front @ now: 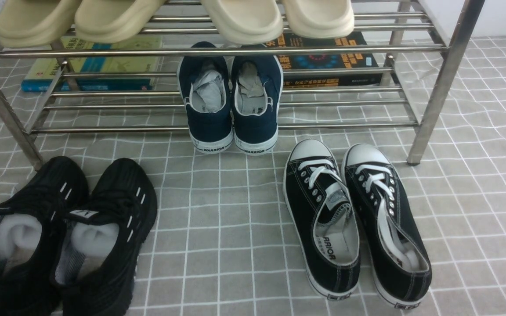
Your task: Take the shoes off the shelf with your hand from the grey coffee tablecloth.
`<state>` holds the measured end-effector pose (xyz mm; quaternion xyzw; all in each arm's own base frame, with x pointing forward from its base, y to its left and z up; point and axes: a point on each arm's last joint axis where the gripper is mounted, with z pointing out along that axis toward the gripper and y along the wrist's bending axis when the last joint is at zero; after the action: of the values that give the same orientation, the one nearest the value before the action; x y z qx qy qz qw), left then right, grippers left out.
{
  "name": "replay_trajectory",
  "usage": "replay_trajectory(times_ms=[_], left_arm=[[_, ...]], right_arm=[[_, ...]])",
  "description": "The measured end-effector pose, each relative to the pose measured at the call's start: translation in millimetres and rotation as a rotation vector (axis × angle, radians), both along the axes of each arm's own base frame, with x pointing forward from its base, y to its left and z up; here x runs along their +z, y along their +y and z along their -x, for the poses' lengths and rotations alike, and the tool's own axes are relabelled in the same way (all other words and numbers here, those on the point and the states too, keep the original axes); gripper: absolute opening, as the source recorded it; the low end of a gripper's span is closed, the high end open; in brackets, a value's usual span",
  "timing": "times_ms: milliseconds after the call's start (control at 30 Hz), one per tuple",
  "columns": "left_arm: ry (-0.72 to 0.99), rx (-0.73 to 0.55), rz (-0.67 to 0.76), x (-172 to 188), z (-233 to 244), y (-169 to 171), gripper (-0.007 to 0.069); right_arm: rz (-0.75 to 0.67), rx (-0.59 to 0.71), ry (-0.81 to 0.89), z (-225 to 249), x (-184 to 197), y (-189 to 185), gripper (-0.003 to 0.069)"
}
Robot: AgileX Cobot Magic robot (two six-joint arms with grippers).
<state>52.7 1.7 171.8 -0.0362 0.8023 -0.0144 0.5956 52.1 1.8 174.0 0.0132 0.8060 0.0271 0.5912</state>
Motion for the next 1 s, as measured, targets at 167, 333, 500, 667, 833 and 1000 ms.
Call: replay_trajectory(times_ms=[167, 333, 500, 667, 833, 1000], left_arm=[[0.000, 0.000, -0.001, 0.0, 0.0, 0.0, 0.0046], [0.000, 0.000, -0.001, 0.0, 0.0, 0.0, 0.0050], [0.000, 0.000, -0.001, 0.0, 0.0, 0.0, 0.0053], [0.000, 0.000, -0.001, 0.0, 0.0, 0.0, 0.0054], [0.000, 0.000, -0.001, 0.0, 0.0, 0.0, 0.0055], [0.000, 0.000, -0.002, 0.0, 0.0, 0.1, 0.0059]], right_arm=[[0.000, 0.000, 0.000, 0.0, 0.0, 0.0, 0.0239], [0.000, 0.000, 0.000, 0.0, 0.0, 0.0, 0.0239], [0.000, 0.000, 0.000, 0.0, 0.0, 0.0, 0.0239], [0.000, 0.000, 0.000, 0.0, 0.0, 0.0, 0.0239], [0.000, 0.000, 0.000, 0.0, 0.0, 0.0, 0.0239], [0.000, 0.000, 0.000, 0.0, 0.0, 0.0, 0.0239]])
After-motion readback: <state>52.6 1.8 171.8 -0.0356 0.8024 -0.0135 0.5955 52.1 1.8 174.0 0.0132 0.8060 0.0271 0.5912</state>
